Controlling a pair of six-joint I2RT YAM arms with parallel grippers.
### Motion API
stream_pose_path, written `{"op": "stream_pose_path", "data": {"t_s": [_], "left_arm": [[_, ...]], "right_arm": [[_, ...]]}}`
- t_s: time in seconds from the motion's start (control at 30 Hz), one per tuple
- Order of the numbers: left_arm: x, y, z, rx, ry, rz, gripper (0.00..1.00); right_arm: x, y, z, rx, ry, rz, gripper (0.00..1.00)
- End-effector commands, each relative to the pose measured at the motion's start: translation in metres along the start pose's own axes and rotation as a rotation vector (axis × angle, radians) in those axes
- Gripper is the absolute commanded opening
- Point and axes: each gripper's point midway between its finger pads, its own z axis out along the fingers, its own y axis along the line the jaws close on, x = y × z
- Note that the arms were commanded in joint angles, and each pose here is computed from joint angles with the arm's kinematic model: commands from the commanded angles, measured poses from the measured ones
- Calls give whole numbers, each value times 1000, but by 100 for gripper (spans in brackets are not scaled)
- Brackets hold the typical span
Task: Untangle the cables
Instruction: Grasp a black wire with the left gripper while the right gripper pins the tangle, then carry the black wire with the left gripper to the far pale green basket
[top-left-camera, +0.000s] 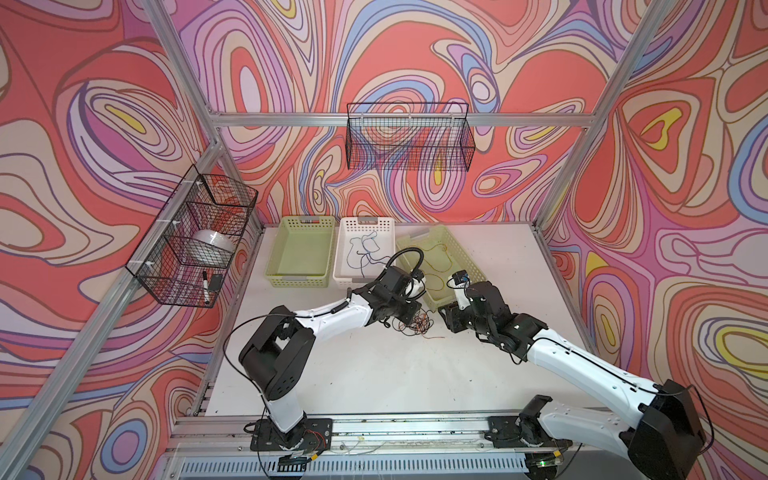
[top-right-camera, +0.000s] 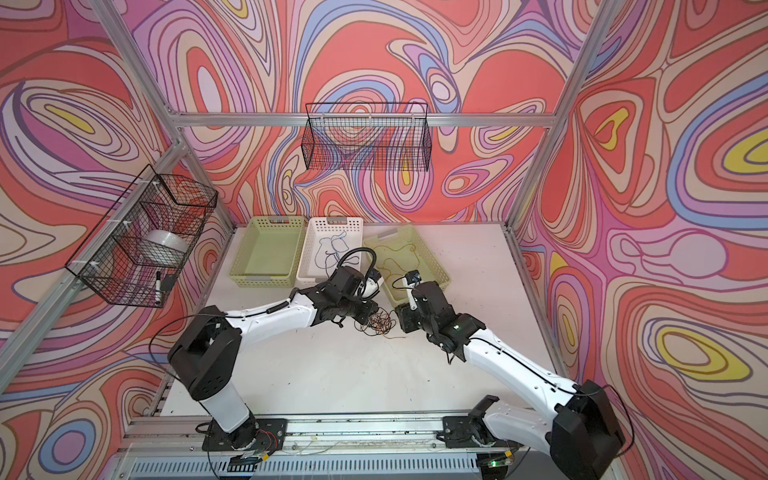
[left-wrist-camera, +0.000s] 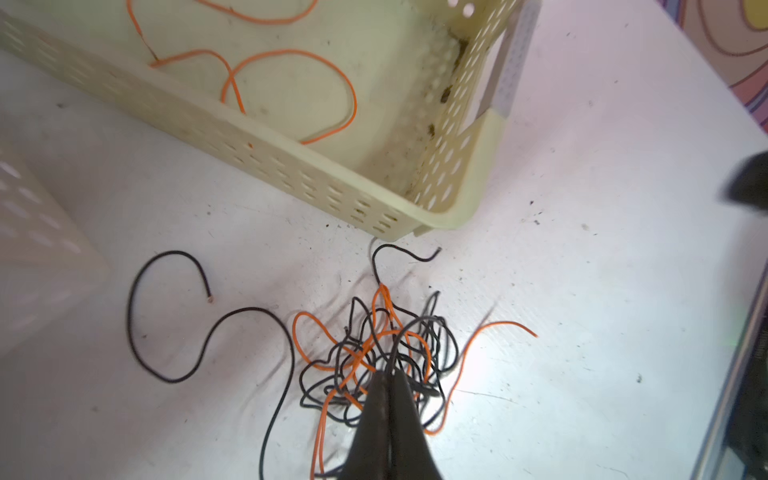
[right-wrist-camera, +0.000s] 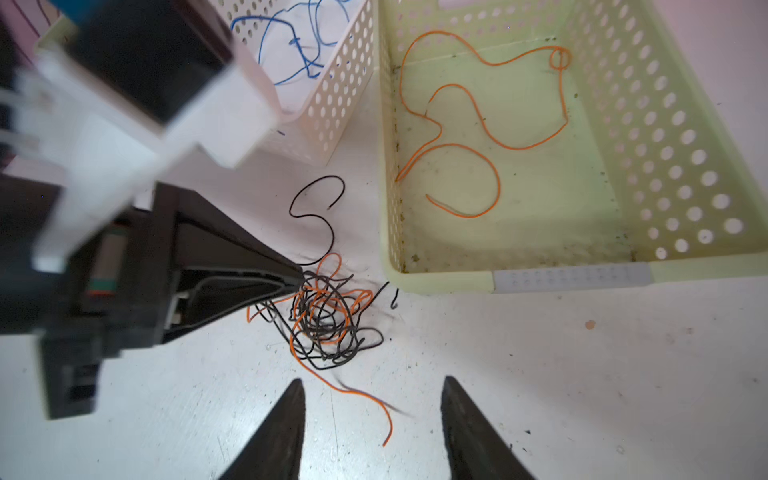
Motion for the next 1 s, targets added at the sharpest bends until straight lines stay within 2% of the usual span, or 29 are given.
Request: {"op": "stream_pose_path", "data": {"t_s": [0.0, 0.3, 0.47, 0.57, 0.77, 0.97], "left_arm": [[-22, -16, -37, 10, -97, 1, 0], [-43, -44, -81, 28, -178, 43, 0], [-74, -57, -115, 9, -255, 95, 0], [-103, -67, -146, 17, -353, 131, 0], [-142, -88, -185, 62, -431, 184, 0], [-178, -90, -221, -11, -502, 259, 0]], "right_arm": [[-6, 19, 5, -122, -48, 39, 58], [-35, 53, 14, -308, -139, 111, 64], [-30, 45, 42, -251, -78, 175, 62], [-16, 41, 58, -241, -45, 197, 60], [0, 45, 87, -261, 20, 172, 50], [27, 39, 113, -232, 107, 171, 34]]}}
